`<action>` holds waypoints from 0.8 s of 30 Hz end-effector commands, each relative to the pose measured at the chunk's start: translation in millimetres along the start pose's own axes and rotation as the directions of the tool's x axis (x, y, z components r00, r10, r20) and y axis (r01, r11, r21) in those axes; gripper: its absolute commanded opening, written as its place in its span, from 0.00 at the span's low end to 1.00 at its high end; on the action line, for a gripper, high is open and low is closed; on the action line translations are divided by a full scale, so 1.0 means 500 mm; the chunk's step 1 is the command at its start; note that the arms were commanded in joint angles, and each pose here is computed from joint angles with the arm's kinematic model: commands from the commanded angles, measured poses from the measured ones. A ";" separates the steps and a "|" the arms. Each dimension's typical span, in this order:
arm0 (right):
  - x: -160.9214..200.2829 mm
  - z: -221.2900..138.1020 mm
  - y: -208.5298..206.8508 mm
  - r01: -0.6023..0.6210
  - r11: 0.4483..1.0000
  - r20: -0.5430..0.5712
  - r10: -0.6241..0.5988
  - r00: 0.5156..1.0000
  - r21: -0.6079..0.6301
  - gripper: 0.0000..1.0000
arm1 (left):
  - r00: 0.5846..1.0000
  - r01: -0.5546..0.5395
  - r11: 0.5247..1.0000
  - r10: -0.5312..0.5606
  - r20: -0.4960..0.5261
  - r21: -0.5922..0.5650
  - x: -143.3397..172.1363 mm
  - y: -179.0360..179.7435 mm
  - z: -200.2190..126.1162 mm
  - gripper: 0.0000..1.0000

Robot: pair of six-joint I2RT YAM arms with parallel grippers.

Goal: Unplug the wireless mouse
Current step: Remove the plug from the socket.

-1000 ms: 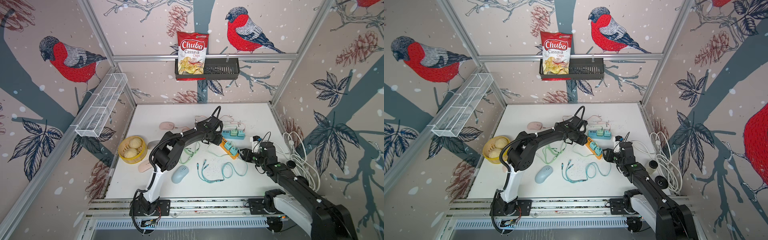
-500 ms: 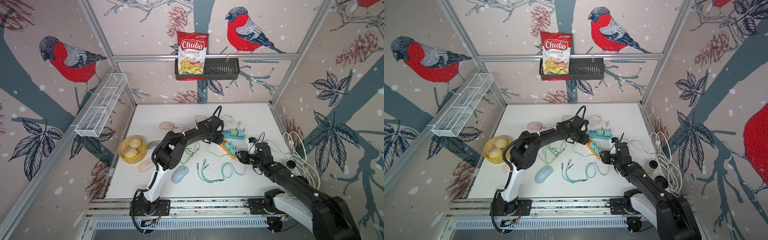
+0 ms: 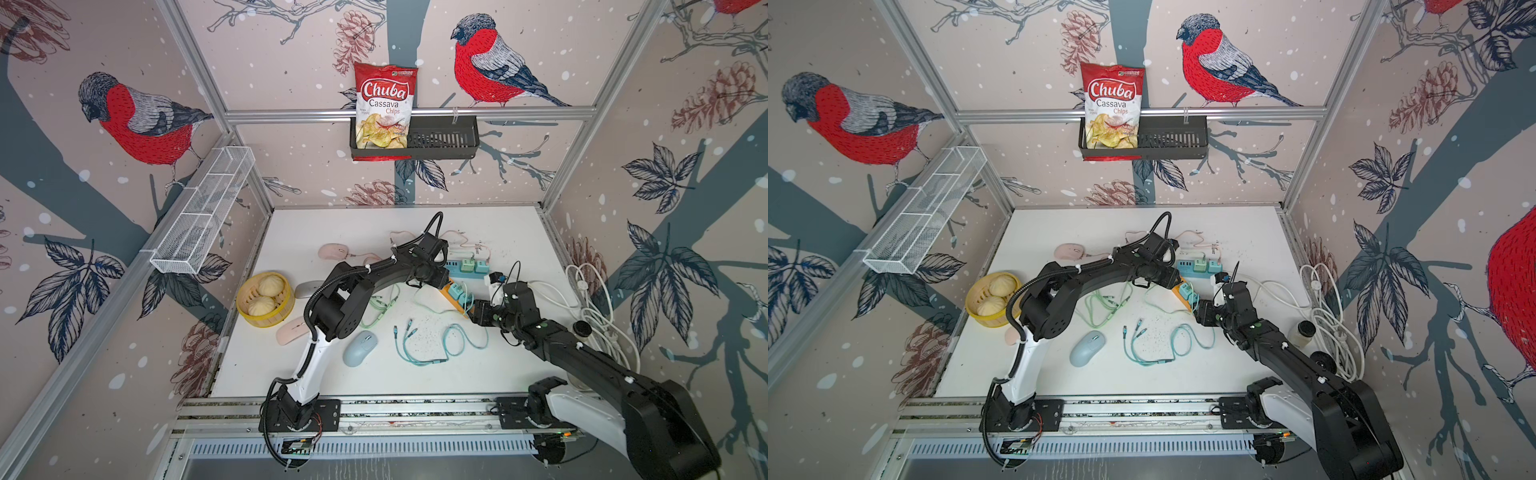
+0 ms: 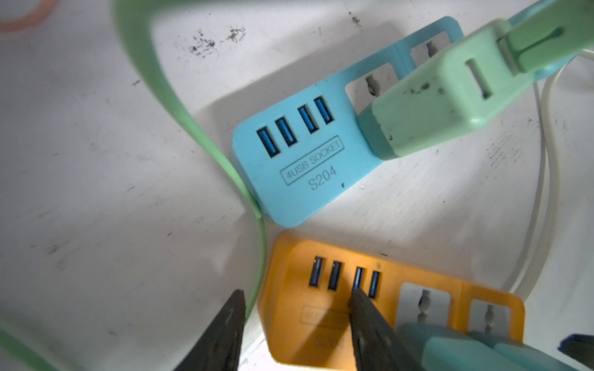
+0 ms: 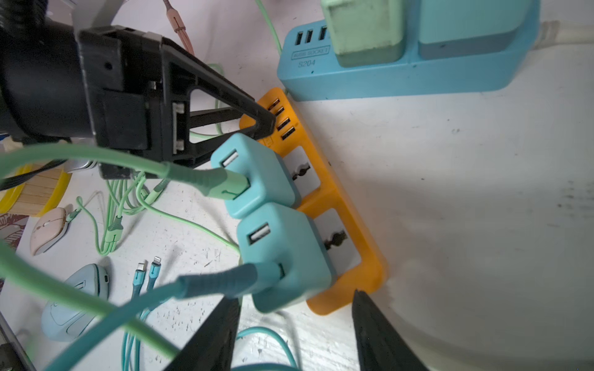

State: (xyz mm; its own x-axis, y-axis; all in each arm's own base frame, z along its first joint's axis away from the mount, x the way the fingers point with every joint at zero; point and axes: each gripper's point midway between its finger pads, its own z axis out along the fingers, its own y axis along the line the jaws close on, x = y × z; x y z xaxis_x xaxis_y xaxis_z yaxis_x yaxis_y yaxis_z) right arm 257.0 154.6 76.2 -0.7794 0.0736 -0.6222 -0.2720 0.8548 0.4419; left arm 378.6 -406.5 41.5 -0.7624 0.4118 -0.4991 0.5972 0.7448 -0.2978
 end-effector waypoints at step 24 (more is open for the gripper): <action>-0.083 0.031 0.014 0.096 0.993 0.045 -0.099 0.994 0.075 0.04 | 0.988 0.014 0.995 -0.029 -0.153 -0.098 0.096 0.046 0.017 0.52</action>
State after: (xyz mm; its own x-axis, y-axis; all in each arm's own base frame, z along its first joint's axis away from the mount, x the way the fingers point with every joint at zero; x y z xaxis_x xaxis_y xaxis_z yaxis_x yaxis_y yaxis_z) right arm 281.5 170.3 78.2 -0.7644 -0.0314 -0.6440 -0.3283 0.8786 0.3469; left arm 384.2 -410.9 43.4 -0.7503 0.3913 -0.5329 0.5996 0.7422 -0.2993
